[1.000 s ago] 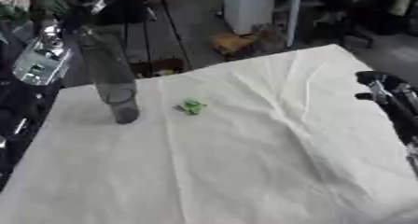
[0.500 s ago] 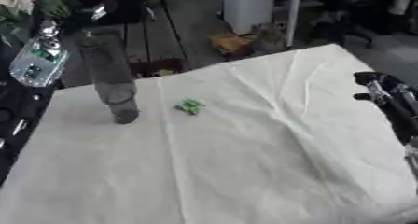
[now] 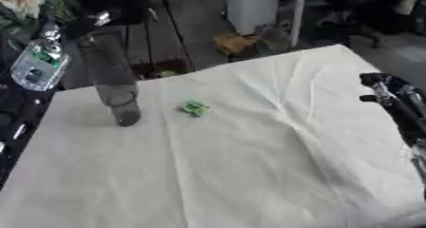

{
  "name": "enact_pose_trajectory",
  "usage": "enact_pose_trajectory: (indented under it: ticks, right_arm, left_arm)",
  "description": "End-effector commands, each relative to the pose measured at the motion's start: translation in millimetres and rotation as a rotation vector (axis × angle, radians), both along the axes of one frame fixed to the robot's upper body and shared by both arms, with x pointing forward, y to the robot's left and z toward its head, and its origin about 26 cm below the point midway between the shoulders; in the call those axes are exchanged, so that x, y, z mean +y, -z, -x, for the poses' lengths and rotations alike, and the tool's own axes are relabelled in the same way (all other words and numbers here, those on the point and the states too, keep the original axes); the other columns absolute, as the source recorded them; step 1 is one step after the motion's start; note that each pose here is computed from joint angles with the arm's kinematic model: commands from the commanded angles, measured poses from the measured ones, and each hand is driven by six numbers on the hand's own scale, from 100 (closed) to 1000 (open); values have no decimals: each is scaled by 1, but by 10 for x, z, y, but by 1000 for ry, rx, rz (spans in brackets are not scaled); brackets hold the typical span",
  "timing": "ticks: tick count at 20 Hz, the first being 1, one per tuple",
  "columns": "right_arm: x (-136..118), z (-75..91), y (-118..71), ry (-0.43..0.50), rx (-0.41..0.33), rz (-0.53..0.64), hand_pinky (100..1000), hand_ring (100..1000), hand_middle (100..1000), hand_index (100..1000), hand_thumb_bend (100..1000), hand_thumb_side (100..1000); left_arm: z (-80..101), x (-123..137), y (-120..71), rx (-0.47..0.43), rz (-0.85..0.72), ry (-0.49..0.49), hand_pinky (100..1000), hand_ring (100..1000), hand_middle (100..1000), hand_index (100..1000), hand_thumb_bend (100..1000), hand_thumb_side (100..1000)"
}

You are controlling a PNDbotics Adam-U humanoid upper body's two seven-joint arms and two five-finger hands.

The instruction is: Arrange flowers into the vase.

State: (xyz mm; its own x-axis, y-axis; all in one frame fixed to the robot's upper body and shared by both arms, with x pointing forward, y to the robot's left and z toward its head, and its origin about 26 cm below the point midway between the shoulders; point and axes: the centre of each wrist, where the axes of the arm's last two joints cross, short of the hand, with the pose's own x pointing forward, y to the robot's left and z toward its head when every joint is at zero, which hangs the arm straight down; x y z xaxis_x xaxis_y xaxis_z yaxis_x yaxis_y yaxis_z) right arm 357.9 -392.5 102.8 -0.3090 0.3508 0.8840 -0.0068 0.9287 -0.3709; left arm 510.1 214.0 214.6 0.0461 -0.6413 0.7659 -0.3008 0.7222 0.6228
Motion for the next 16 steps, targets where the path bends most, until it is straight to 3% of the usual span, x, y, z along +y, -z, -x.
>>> enact_pose_trajectory:
  ticks: [1,16]
  right_arm:
    - [-70,-10,-134,8,-27,31,752,892,803,768,100,662]
    - [-66,-9,-130,4,-25,32,752,890,801,768,100,664]
  left_arm:
    - [-5,97,-162,-28,-30,-14,862,837,820,745,1000,521]
    - [-5,95,-52,37,-118,1,871,841,823,761,1000,515]
